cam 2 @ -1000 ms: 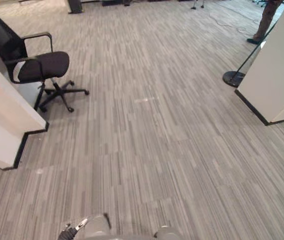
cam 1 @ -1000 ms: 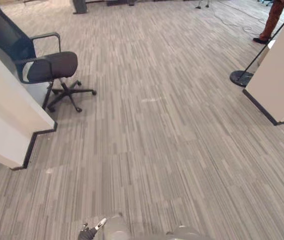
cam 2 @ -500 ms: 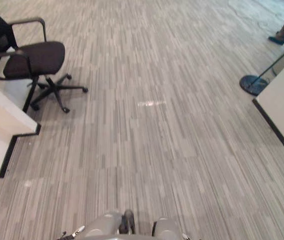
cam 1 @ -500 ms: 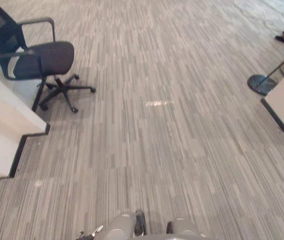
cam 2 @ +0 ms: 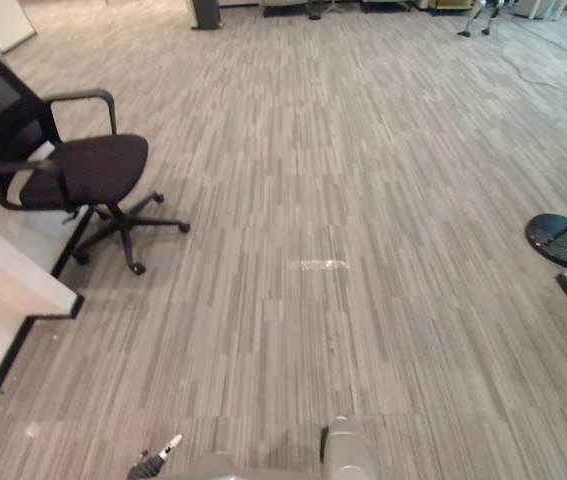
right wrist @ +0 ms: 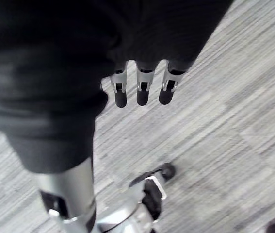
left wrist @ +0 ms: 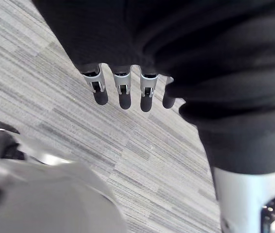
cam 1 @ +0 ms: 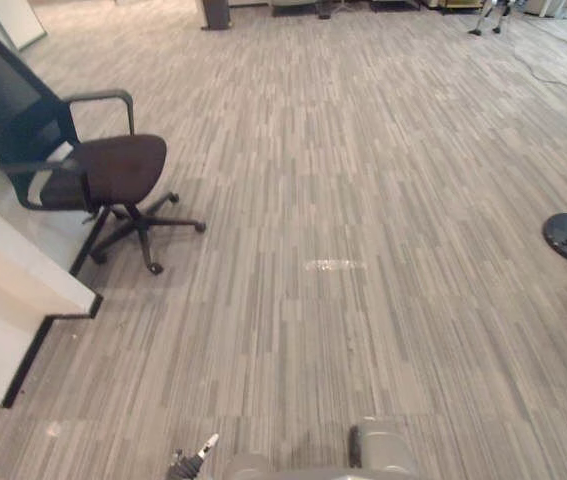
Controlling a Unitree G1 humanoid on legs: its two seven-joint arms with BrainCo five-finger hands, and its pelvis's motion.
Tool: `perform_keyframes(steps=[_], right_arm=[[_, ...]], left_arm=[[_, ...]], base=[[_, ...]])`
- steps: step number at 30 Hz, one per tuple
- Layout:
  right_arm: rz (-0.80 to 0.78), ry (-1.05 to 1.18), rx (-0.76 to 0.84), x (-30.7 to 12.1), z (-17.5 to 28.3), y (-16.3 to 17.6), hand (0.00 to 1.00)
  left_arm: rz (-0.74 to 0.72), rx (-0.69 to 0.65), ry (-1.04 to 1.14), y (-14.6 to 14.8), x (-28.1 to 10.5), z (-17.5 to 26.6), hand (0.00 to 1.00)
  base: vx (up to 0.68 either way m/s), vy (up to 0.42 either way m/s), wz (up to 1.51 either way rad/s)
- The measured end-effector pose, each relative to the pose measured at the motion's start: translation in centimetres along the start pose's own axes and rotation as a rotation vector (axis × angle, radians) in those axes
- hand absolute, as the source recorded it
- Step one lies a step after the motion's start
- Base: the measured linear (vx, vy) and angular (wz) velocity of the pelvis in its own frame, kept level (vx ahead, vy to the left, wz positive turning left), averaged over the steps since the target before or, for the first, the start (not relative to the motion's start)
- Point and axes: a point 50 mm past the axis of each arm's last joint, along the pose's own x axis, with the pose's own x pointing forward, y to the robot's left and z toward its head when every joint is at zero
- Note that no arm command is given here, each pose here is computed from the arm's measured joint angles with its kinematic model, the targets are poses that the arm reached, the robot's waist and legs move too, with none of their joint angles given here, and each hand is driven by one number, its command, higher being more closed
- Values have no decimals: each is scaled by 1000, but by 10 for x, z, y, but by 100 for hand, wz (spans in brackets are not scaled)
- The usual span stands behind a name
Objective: Organize washtable
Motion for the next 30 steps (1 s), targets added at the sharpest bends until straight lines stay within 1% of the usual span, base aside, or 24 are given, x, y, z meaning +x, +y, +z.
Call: perform_keyframes(steps=[2,5,7,8,9,10,13,16,17,19,23,27,29,30], right_arm=[[31,-31,33,3,13,16,0],[76,-81,36,4,28,32,0],[83,-90,54,3,30,36,0],[81,-98,71,4,32,37,0],[82,-88,71,3,29,37,0],[88,-45,70,2,16,40,0],[70,58,88,-1,-9,35,0],[55,132,67,-5,-29,27,0],[54,132,63,-5,-29,26,0],[57,107,41,-4,-23,24,0],[55,43,19,-1,-8,23,0],[74,23,-29,-1,-4,26,0],[69,-23,-27,2,10,23,0],[63,-37,-32,3,14,21,0]], left_arm=[[1,61,-13,8,2,3,0],[-3,80,-23,9,3,5,0],[-4,84,-29,9,3,7,0],[-15,113,-34,9,3,7,0],[-10,117,-25,12,3,4,0],[18,132,-19,25,3,2,0],[24,108,-9,31,6,6,0],[29,148,10,38,6,3,0],[24,153,13,37,6,3,0],[-16,174,-11,23,8,11,0],[-68,151,-59,-1,8,22,0],[-56,102,-57,-2,6,19,0],[-49,50,-46,-4,5,16,0],[-50,45,-39,-5,4,14,0]], base=[[480,-101,12],[494,-52,20],[382,78,3],[420,156,-9],[545,207,-1],[499,172,2],[573,151,37],[593,53,23],[559,63,-2],[501,41,12],[540,-68,38],[695,-253,26],[698,-279,-15],[564,-189,-21]])
